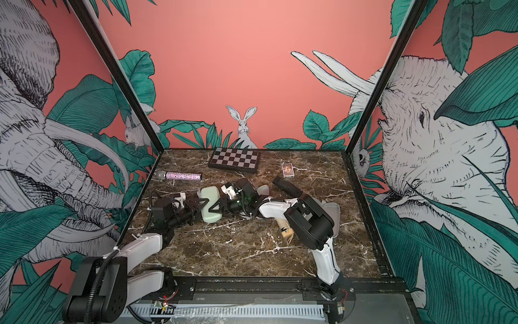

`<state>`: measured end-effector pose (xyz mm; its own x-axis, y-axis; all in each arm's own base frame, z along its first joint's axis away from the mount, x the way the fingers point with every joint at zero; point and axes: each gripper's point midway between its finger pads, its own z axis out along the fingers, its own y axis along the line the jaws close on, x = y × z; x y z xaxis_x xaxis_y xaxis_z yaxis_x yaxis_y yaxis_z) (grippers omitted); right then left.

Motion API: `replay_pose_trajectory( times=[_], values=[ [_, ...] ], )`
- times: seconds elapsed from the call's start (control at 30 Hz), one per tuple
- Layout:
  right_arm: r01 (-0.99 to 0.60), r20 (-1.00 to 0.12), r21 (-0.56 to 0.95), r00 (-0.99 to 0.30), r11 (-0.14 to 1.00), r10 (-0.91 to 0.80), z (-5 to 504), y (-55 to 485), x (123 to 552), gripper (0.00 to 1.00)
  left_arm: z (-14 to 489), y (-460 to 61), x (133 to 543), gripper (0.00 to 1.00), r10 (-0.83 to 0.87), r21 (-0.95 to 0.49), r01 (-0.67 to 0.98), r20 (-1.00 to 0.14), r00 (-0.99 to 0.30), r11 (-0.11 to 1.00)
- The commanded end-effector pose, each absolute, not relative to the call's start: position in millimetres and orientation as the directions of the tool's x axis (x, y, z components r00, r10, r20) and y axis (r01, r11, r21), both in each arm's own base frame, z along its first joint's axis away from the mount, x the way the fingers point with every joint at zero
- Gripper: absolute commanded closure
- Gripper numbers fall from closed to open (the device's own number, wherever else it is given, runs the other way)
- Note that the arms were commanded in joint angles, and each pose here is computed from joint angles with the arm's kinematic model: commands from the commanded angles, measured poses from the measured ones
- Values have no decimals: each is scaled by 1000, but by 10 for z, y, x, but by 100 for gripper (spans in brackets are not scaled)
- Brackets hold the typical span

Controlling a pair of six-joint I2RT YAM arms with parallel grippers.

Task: Put umbrellas into zippered umbrella sleeves
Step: Pick up the umbrella sleeve at the center of the board.

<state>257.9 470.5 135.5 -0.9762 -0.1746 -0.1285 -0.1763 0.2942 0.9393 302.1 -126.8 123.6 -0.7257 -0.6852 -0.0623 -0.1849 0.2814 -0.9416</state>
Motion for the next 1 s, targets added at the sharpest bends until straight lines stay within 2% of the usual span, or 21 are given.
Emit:
replay_pose_trajectory(
  times=[0.0, 0.17, 0.37, 0.5, 0.73, 0.87, 0.97],
  values=[
    [-230, -193, 964, -951, 135, -240, 1728, 4822, 2451, 58, 1657, -1344, 3063, 41, -639, -962, -45, -144, -755, 270],
    [-228, -192, 970, -929, 83, -317, 1860, 4806, 2316, 61, 1705, -1279, 3076, 37, -623, -957, -22, -171, -764, 290],
    [-238, -185, 965, -918, 114, -350, 1816, 4785, 2275, 61, 1747, -1312, 3102, 41, -610, -965, -7, -161, -776, 264],
    [-219, -173, 972, -917, 90, -359, 1836, 4813, 2272, 60, 1654, -1316, 3102, 41, -602, -961, -22, -156, -783, 277],
    [-225, -192, 974, -899, 38, -395, 1973, 4861, 2256, 60, 1642, -1352, 3224, 45, -607, -972, -20, -129, -784, 233],
    [-216, -187, 976, -895, 28, -405, 1970, 4864, 2244, 62, 1579, -1358, 3242, 31, -594, -964, -37, -131, -794, 262],
    [-215, -185, 976, -894, 28, -407, 1957, 4849, 2226, 62, 1510, -1354, 3233, 29, -584, -955, -49, -138, -800, 292]
  ],
)
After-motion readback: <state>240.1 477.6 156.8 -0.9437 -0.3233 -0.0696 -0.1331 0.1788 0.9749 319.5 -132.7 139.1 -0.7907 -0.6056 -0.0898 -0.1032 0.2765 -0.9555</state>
